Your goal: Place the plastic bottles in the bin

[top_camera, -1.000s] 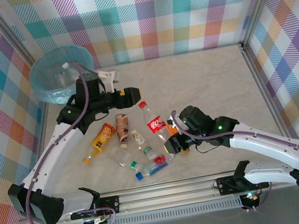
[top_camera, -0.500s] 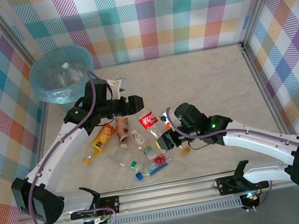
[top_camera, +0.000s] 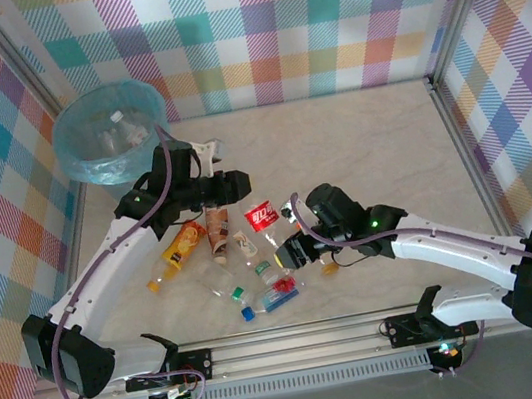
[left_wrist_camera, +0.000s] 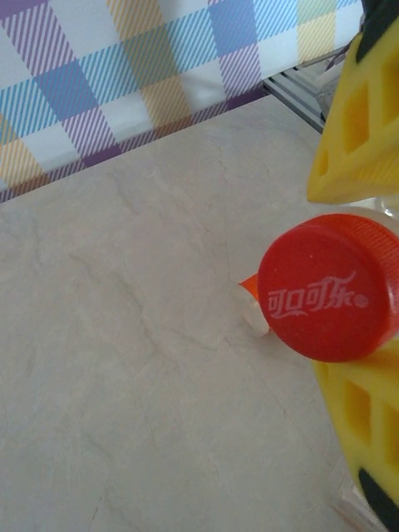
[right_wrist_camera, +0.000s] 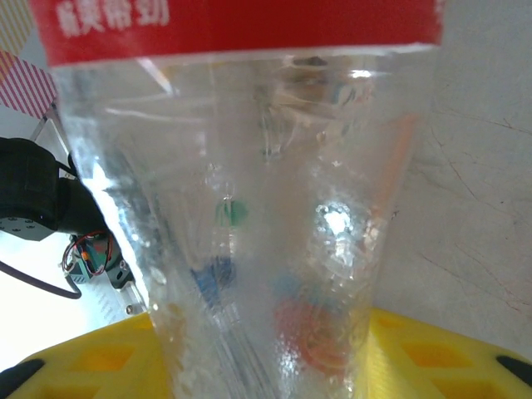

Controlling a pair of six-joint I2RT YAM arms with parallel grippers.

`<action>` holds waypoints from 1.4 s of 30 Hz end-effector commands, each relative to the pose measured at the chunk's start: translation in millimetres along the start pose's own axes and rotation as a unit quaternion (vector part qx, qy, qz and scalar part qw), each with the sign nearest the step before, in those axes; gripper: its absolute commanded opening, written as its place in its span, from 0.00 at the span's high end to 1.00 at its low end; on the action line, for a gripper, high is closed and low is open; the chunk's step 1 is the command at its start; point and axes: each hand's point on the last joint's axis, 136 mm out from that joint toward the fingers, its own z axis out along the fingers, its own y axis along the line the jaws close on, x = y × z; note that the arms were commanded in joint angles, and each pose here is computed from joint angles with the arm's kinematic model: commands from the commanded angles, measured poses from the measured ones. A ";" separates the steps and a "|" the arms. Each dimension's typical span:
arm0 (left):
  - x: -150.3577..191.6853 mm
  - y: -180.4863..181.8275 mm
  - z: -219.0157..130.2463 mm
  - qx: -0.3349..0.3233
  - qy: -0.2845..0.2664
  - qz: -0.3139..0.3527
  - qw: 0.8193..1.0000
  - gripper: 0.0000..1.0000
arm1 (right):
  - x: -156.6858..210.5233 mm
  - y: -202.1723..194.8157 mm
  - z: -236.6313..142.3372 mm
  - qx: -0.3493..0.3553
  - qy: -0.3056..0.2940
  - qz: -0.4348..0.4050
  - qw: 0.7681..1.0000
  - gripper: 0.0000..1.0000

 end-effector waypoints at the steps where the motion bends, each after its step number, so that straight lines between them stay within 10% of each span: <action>1: -8.1 -8.5 -4.9 0.002 -0.011 0.015 1.000 0.62 | -5.5 14.4 0.6 -0.024 0.002 -0.026 0.999 0.48; 13: -21.1 -7.9 -4.6 -0.010 -0.027 0.014 0.999 1.00 | -5.4 11.9 -0.4 -0.014 0.001 -0.032 0.999 0.44; 21: -56.0 -15.4 -30.2 -0.033 -0.109 0.026 0.993 1.00 | -35.4 -4.0 -12.9 0.062 -0.046 -0.031 0.997 0.02; 25: -83.5 -17.4 -61.6 -0.072 -0.167 0.031 0.983 1.00 | -59.6 -1.3 -22.6 0.084 -0.072 -0.058 0.992 0.00; 42: -204.2 0.3 -267.2 -0.250 -0.453 0.023 0.856 1.00 | -128.4 34.1 -45.5 0.059 -0.173 -0.109 0.977 0.00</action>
